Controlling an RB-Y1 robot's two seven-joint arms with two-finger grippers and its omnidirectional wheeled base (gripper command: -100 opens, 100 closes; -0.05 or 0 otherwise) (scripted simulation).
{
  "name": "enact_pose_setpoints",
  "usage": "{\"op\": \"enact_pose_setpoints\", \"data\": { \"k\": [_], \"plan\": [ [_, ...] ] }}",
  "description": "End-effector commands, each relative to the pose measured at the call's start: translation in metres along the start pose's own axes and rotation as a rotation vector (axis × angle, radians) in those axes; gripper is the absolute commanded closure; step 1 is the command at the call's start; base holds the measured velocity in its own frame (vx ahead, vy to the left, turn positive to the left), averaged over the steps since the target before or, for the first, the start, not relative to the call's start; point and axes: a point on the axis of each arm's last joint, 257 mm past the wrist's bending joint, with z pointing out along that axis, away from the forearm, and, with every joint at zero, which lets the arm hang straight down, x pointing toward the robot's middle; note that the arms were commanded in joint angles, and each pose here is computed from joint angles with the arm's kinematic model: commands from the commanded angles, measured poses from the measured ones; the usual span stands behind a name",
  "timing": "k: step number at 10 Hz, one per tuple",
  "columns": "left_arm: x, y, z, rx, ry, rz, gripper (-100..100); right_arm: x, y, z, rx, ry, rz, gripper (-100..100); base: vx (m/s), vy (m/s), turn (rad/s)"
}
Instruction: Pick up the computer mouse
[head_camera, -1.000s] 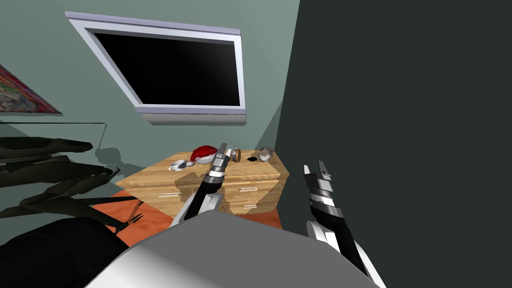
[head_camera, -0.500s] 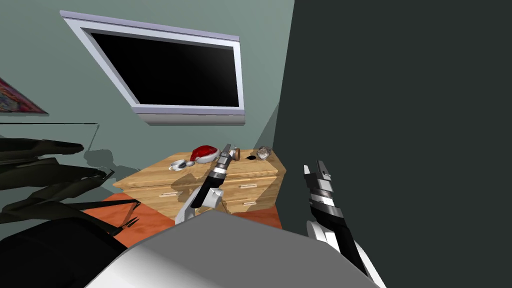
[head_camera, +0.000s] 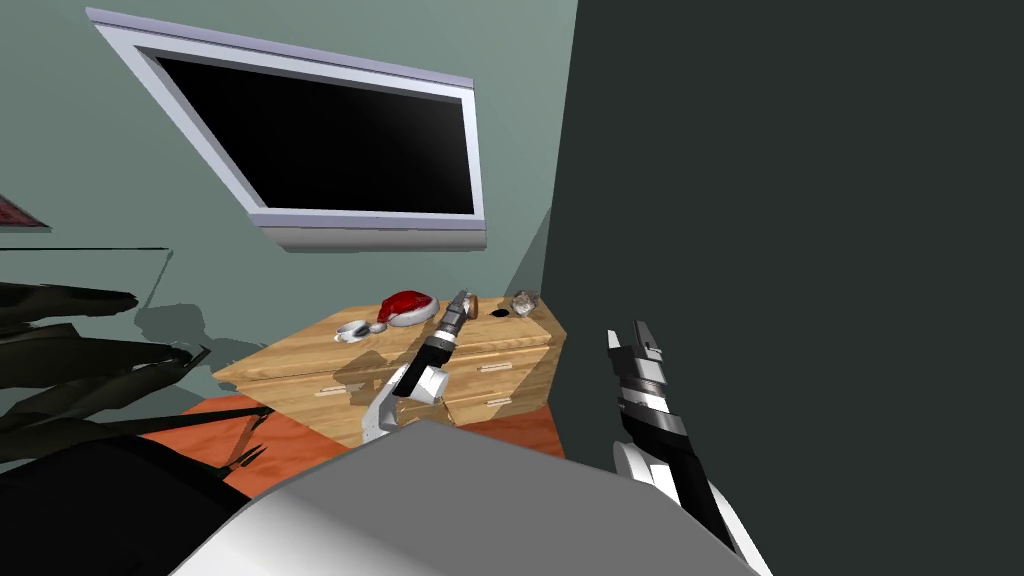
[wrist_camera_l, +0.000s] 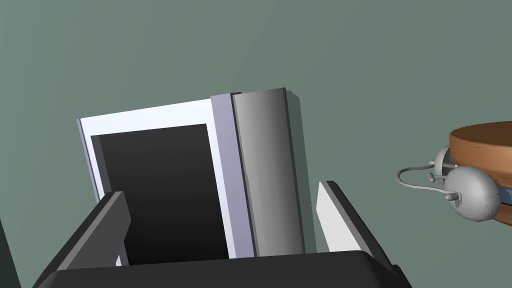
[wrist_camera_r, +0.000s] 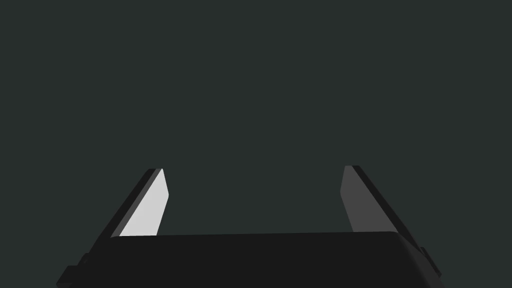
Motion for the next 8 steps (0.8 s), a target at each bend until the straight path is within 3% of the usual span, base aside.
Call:
{"op": "enact_pose_setpoints", "data": {
  "k": [1, 2, 3, 6, 7, 8],
  "plan": [
    [0.001, 0.012, 0.005, -0.041, 0.004, 0.0, -100, 0.0, 0.0, 0.0, 0.0, 0.0, 0.0, 0, -0.061, 0.011, -0.067],
    [0.001, 0.013, 0.005, -0.046, 0.005, 0.0, -100, 0.0, 0.0, 0.0, 0.0, 0.0, 0.0, 0, -0.026, 0.001, 0.005],
    [-0.002, 0.03, 0.013, -0.088, 0.01, 0.003, -100, 0.0, 0.0, 0.0, 0.0, 0.0, 0.0, 0, -0.039, 0.002, -0.136],
    [-0.006, 0.057, 0.02, -0.168, 0.014, 0.006, -100, 0.0, 0.0, 0.0, 0.0, 0.0, 0.0, 0, -0.056, 0.012, -0.086],
    [-0.012, 0.068, 0.03, -0.197, 0.013, 0.011, -100, 0.0, 0.0, 0.0, 0.0, 0.0, 0.0, 0, -0.066, 0.014, -0.149],
    [-0.012, 0.078, 0.028, -0.228, 0.014, 0.011, -100, 0.0, 0.0, 0.0, 0.0, 0.0, 0.0, 0, -0.054, 0.013, -0.077]
  ]
}}
